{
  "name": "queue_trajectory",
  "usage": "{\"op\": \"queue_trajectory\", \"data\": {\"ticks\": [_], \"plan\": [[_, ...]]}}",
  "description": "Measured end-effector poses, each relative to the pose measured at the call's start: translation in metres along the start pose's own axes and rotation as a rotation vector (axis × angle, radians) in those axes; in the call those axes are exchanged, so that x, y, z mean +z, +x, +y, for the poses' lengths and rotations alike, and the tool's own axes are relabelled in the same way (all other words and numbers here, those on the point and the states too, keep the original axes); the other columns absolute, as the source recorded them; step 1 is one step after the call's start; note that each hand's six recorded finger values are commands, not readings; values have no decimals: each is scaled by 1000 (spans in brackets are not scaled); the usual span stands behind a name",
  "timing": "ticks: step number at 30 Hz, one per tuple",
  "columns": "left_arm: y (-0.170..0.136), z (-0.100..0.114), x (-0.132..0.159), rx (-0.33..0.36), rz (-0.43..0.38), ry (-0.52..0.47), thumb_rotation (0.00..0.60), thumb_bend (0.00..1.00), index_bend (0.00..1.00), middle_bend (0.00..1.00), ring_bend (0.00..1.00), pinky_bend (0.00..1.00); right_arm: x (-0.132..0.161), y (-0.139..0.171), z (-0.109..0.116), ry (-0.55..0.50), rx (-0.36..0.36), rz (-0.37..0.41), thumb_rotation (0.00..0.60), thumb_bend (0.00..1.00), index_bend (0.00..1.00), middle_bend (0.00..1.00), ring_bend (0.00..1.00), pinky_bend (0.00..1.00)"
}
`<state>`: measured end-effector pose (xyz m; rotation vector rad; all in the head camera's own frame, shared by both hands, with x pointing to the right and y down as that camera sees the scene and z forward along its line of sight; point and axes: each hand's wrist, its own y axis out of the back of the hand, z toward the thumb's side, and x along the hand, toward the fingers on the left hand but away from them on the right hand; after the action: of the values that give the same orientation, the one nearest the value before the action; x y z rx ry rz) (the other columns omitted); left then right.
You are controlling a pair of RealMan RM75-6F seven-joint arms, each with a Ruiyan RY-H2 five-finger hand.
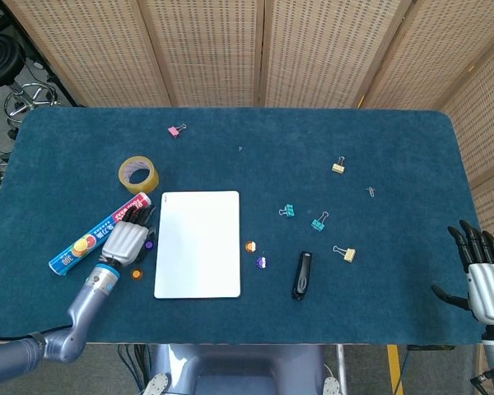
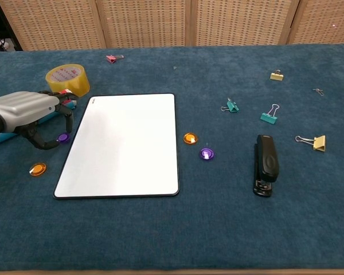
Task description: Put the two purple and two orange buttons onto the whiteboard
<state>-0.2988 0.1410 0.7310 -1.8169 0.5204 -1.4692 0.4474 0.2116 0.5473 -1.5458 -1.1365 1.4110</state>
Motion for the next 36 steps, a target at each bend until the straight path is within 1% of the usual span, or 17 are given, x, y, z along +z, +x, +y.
{"op": "queue_trajectory", "data": {"ticks": [8,15,24,32,34,36], "plan": [[-2,17,6,37,-21,-26,600,346,587,0,0,0,0,0,-1,-2,5,-2,600,0,0,0,0,0],[0,28,22,52,-62,-13,600,346,587,0,0,0,-1,0,-1,-4,9,-5,600,0,0,0,0,0],[16,31,50,53,-92,-13,600,346,587,0,0,0,-4,-1,1,-11,10,-15,600,0,0,0,0,0],[24,27,61,38,-100,13,600,347,585,0,0,0,-6,-1,2,-15,9,-19,600,0,0,0,0,0],[25,26,63,36,-101,17,600,344,566,0,0,0,-6,-2,2,-15,10,-19,600,0,0,0,0,0],[26,25,66,37,-101,20,600,332,515,0,0,0,-6,-2,1,-14,12,-18,600,0,0,0,0,0]]}}
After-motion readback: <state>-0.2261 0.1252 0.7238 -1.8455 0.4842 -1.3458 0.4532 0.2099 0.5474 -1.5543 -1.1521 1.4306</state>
